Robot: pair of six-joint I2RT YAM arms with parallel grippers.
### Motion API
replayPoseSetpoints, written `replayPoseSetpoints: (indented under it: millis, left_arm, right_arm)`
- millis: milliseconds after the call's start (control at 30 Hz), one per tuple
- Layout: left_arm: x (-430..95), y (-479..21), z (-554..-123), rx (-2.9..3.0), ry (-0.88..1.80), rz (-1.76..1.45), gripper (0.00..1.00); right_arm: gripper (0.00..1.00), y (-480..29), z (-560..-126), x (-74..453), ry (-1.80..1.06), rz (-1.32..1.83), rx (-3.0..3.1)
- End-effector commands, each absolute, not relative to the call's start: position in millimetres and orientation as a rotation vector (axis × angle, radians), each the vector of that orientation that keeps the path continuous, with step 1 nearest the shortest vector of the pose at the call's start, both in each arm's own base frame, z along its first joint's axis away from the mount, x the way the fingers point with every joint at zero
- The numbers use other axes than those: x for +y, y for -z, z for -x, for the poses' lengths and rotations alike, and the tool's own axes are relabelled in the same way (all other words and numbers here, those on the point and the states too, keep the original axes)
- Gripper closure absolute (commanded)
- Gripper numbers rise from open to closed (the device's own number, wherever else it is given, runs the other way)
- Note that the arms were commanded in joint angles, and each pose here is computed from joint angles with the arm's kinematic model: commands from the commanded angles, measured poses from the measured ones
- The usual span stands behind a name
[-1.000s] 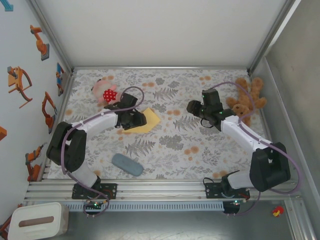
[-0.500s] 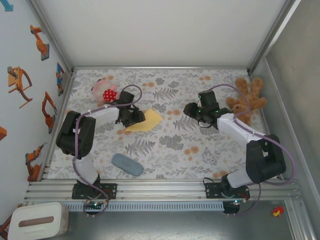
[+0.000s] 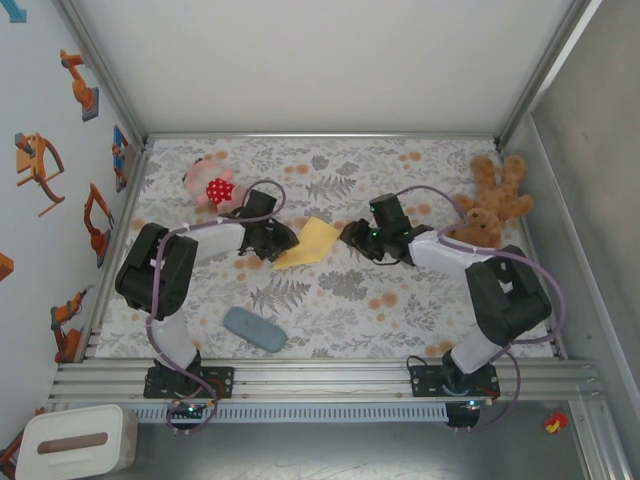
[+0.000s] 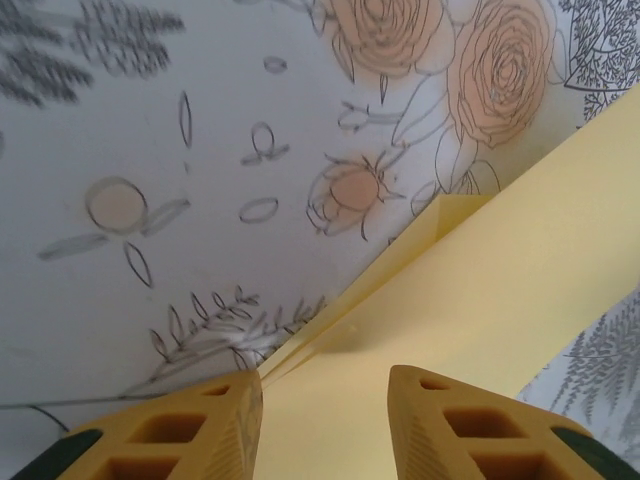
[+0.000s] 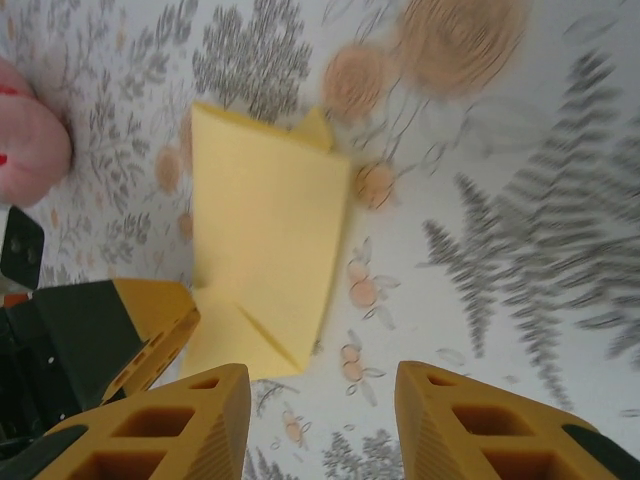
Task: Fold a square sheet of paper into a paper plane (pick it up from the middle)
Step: Fold the wing for the fifth time at the center of the table.
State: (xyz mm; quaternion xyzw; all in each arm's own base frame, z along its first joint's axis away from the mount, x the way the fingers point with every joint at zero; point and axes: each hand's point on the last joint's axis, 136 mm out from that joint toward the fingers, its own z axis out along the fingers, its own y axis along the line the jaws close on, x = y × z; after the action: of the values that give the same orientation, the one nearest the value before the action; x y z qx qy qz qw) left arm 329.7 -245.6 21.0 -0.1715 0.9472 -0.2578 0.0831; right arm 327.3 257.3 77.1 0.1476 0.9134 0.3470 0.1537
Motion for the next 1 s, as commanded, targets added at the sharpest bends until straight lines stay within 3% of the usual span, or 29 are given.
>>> replayPoseSetpoints:
  millis: [0, 467, 667, 967]
  left_arm:
    - [-240.3, -0.9, -306.5, 2.907, 0.713, 0.678, 0.65]
    - [-239.1, 5.6, -300.7, 2.925, 0.742, 0.819, 0.70]
    - [-237.5, 5.6, -299.5, 2.926, 0.754, 0.841, 0.71]
    - [-236.7, 6.8, -299.3, 2.926, 0.764, 0.852, 0.75]
  right_arm:
    - [0.58, -70.9, -320.8, 278.3, -1.060, -0.492, 2.625]
    - [0.59, -42.2, -314.2, 307.6, -1.076, -0.513, 2.695]
    - [0.67, -38.1, -318.2, 313.5, -1.109, -0.522, 2.687]
    - [0.72, -36.6, -323.2, 324.9, -1.209, -0.528, 2.652]
